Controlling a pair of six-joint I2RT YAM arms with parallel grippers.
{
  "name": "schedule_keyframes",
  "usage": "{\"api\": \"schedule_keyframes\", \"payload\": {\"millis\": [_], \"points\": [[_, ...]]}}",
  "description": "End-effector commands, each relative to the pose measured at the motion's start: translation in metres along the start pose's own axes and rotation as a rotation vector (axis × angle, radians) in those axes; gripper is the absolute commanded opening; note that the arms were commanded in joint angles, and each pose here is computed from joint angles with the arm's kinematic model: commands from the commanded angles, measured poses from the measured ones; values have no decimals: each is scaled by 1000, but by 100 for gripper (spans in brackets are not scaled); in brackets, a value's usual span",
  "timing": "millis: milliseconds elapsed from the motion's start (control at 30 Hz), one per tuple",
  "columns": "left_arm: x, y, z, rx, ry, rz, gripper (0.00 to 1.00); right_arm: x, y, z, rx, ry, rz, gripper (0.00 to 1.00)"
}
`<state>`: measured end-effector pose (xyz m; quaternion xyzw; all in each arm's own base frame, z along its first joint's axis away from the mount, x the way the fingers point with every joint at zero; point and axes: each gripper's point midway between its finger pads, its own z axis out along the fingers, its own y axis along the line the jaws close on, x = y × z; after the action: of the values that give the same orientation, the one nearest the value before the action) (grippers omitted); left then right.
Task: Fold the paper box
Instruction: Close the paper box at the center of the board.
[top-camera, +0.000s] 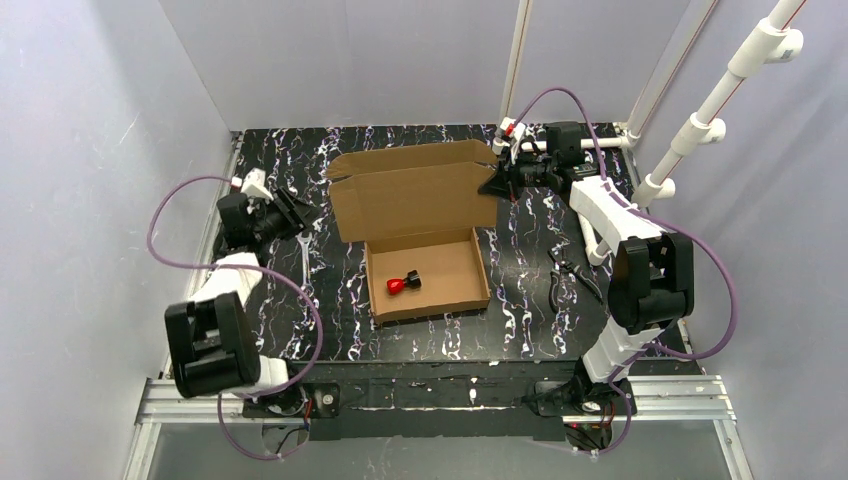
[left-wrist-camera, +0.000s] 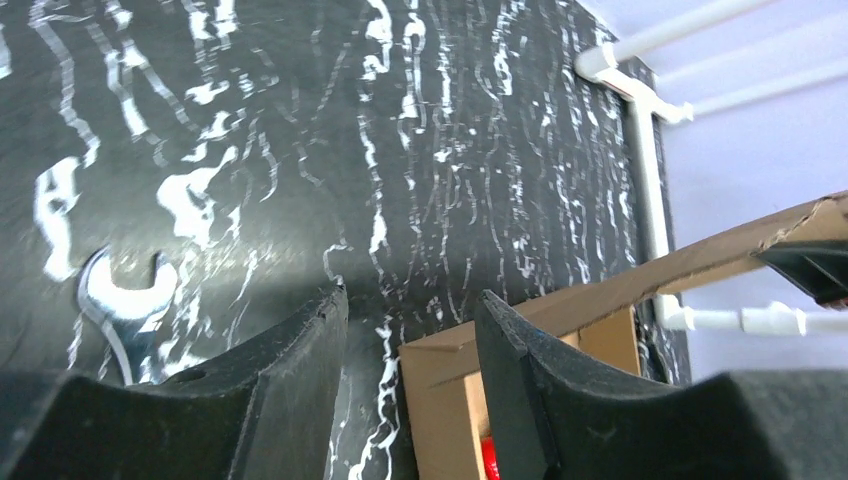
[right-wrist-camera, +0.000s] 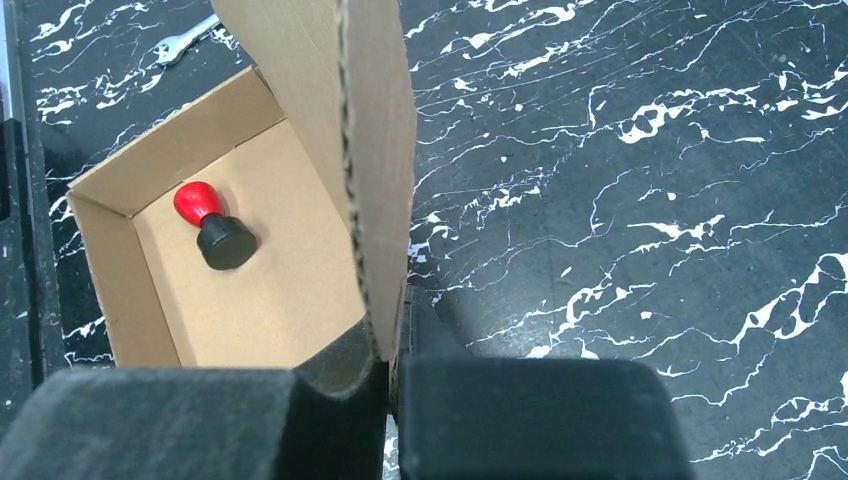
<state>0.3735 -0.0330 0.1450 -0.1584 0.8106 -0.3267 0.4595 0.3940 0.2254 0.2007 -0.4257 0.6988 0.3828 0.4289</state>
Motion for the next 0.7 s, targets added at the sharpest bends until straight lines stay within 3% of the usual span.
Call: {"api": "schedule_keyframes", "payload": {"millis": [0,167,400,667], "points": [[-7,-40,12,258,61,119,48,-29,7,-8,-7,-62,-68,1],[16,-54,24,371,139,141,48,-30,8,-8,-11,-66,-65,1],[40,-89,9,483,167,248,48,-26,5,-8,12,-63,-46,1],[54,-102,11,505,188,275,53,-26,8,-6,13,-71,-20,1]]}}
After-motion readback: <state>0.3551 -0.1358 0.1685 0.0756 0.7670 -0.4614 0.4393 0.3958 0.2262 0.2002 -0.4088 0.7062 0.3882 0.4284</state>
